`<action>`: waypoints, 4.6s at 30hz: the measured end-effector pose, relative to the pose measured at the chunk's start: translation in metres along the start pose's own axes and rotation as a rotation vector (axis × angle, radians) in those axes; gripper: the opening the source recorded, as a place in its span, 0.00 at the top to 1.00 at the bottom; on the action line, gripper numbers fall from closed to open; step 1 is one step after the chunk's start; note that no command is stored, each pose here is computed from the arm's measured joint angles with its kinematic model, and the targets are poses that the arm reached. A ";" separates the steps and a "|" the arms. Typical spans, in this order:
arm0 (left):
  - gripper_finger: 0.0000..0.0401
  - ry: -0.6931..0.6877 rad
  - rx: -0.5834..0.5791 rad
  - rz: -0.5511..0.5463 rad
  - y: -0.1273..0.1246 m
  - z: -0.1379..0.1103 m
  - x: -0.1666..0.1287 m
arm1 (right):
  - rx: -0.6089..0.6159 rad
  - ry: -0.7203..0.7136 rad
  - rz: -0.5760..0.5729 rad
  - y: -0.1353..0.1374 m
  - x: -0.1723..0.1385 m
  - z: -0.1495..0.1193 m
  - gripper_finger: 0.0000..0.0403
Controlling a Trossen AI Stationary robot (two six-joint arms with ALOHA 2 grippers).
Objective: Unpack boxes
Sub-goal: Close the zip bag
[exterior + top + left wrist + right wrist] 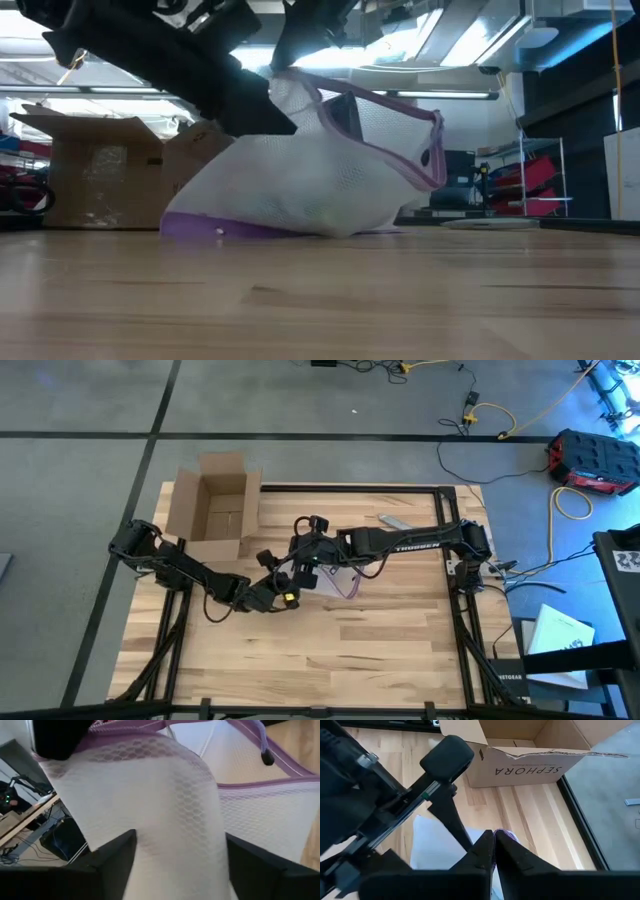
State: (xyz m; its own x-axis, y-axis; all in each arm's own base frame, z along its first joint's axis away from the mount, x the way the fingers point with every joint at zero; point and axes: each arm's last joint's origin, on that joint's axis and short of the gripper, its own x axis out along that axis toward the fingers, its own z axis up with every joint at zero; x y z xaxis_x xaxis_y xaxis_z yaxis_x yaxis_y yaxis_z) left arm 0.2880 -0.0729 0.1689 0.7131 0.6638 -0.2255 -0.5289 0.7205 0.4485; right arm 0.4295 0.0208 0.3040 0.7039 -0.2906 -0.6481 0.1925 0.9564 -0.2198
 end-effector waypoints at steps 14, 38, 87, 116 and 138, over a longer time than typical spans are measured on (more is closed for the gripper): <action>0.98 0.016 -0.013 0.005 0.001 -0.002 0.002 | -0.037 0.017 0.002 0.000 -0.001 -0.001 1.00; 1.00 -0.016 0.007 -0.010 0.009 0.009 -0.008 | -0.198 0.354 0.098 -0.043 -0.131 -0.039 0.47; 1.00 -0.033 -0.109 0.046 0.050 0.029 -0.002 | -0.324 -0.109 0.088 -0.023 -0.061 -0.267 0.53; 0.86 -0.017 0.045 0.032 0.051 0.027 -0.001 | -0.138 -0.217 0.076 -0.018 -0.065 -0.211 0.99; 0.40 -0.224 -0.425 -0.129 0.126 0.076 -0.027 | -0.075 -0.096 -0.045 -0.036 -0.107 -0.138 1.00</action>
State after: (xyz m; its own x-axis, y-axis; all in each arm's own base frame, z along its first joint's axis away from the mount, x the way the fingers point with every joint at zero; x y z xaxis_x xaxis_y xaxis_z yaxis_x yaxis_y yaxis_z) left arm 0.2373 -0.0152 0.2976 0.8421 0.5376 -0.0434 -0.5370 0.8432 0.0267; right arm 0.2527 0.0132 0.2811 0.7588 -0.3252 -0.5643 0.1760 0.9365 -0.3032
